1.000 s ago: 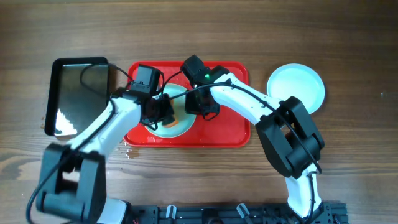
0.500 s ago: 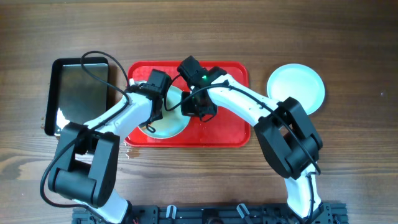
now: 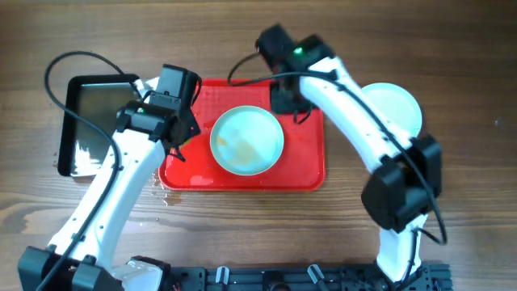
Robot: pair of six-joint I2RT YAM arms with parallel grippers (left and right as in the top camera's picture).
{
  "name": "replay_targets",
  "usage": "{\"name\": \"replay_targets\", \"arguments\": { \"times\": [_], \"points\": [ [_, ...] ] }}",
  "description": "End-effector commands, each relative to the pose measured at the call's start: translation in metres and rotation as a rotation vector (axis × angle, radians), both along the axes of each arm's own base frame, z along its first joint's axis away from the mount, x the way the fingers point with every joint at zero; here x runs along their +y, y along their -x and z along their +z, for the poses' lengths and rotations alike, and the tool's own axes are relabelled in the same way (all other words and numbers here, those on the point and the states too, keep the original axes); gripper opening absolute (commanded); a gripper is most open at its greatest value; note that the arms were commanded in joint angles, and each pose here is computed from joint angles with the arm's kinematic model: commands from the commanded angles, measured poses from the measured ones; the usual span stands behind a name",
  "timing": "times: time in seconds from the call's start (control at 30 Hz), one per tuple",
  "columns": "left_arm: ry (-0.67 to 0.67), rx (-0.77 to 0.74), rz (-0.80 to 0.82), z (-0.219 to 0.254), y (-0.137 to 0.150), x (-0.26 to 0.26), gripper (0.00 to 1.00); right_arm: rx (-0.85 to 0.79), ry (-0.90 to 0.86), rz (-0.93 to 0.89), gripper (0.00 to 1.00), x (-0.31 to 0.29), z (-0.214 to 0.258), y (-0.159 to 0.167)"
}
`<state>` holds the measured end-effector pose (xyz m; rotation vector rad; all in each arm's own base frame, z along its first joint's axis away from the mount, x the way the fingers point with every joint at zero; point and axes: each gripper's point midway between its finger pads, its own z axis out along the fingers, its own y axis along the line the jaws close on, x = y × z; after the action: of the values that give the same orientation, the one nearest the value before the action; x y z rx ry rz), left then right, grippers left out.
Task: Clean dirty plates on tray and stack at the side
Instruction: 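Lift the last plate with the right gripper toward the right stack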
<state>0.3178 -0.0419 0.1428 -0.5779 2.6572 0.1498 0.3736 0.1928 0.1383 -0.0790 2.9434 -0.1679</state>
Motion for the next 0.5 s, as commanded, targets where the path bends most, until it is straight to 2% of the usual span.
{"name": "replay_targets", "arguments": {
  "times": [0.0, 0.03, 0.07, 0.1, 0.13, 0.17, 0.2, 0.23, 0.33, 0.37, 0.47],
  "points": [
    [0.061, 0.074, -0.003, -0.022, 0.011, -0.009, 0.04, -0.245, 0.378, 0.105, 0.04, -0.043, 0.075, -0.019],
    [0.059, 0.084, -0.003, -0.025, 0.013, -0.008, 0.04, -0.232, 0.422, 0.135, 0.04, -0.042, 0.076, -0.011],
    [0.057, 0.089, -0.003, -0.027, 0.015, -0.008, 0.04, -0.195, 0.363, 0.157, 0.04, -0.029, 0.069, -0.003],
    [0.062, 0.094, -0.005, -0.027, 0.015, -0.009, 0.04, -0.146, 0.241, 0.174, 0.12, -0.010, 0.058, 0.005],
    [0.066, 0.097, -0.006, -0.028, 0.016, -0.010, 0.04, -0.096, 0.094, 0.186, 0.25, 0.013, 0.045, 0.009],
    [0.065, 0.101, -0.006, -0.028, 0.017, -0.009, 0.04, -0.049, -0.038, 0.195, 0.27, 0.033, 0.034, 0.013],
    [0.063, 0.107, -0.006, -0.028, 0.018, -0.009, 0.04, -0.007, -0.129, 0.198, 0.52, 0.046, 0.021, 0.016],
    [0.062, 0.108, -0.006, -0.028, 0.018, -0.009, 0.04, 0.015, -0.157, 0.183, 0.68, 0.049, 0.009, 0.017],
    [0.062, 0.107, -0.009, -0.028, 0.018, -0.009, 0.04, 0.101, -0.117, 0.153, 0.66, 0.035, -0.053, 0.030],
    [0.063, 0.101, -0.009, -0.028, 0.017, -0.009, 0.04, 0.129, -0.121, 0.147, 0.51, 0.030, -0.079, 0.037],
    [0.065, 0.093, -0.009, -0.027, 0.015, -0.010, 0.04, 0.132, -0.223, 0.161, 0.51, 0.045, -0.108, 0.043]
  ]
}}
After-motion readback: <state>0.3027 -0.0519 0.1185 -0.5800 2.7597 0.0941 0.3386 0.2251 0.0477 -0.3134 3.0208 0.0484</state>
